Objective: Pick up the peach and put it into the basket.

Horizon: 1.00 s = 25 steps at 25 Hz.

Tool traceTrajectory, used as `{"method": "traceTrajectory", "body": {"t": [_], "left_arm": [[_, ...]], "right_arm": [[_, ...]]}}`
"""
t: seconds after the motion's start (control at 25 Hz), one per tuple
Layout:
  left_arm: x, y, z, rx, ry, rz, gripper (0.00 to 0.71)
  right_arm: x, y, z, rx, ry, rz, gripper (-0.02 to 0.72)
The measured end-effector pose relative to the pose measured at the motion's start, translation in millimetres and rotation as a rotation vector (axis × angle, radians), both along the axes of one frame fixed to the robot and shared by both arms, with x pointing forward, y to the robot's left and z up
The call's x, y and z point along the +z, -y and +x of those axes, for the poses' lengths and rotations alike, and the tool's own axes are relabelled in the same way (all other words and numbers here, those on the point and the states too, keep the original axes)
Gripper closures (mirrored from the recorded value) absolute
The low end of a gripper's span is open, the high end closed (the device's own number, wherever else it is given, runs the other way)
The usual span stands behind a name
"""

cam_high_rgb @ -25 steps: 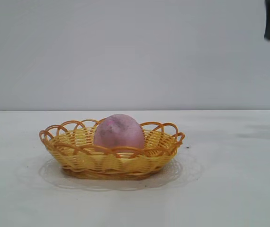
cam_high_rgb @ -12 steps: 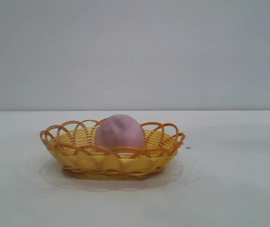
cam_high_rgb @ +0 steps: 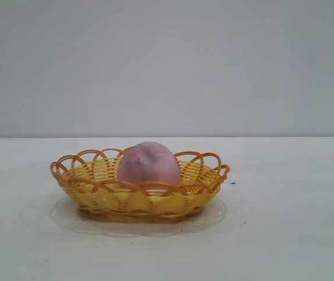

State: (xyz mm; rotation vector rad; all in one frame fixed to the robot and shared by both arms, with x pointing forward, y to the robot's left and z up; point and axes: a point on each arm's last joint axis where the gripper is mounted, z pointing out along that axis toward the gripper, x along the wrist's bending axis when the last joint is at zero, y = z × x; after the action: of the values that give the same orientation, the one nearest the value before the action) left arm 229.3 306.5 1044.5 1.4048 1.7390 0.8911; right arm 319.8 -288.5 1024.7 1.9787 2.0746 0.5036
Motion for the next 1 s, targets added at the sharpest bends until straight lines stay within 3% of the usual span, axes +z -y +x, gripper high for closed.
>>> {"method": "traceTrajectory", "body": {"t": [0.28,0.64,1.0], "left_arm": [[0.0,0.0,0.0,0.0,0.0,0.0,0.392],[0.0,0.0,0.0,0.0,0.0,0.0,0.392],[0.0,-0.1,-0.1,0.009,0.0,0.002,0.392]], "right_arm": [[11.2,1.4,-28.0,-0.001,0.214,0.01,0.462],[20.0,4.0,-86.4,0.022,0.601,0.009,0.462],[19.0,4.1,-91.1,0.032,0.619,0.003,0.462]]}}
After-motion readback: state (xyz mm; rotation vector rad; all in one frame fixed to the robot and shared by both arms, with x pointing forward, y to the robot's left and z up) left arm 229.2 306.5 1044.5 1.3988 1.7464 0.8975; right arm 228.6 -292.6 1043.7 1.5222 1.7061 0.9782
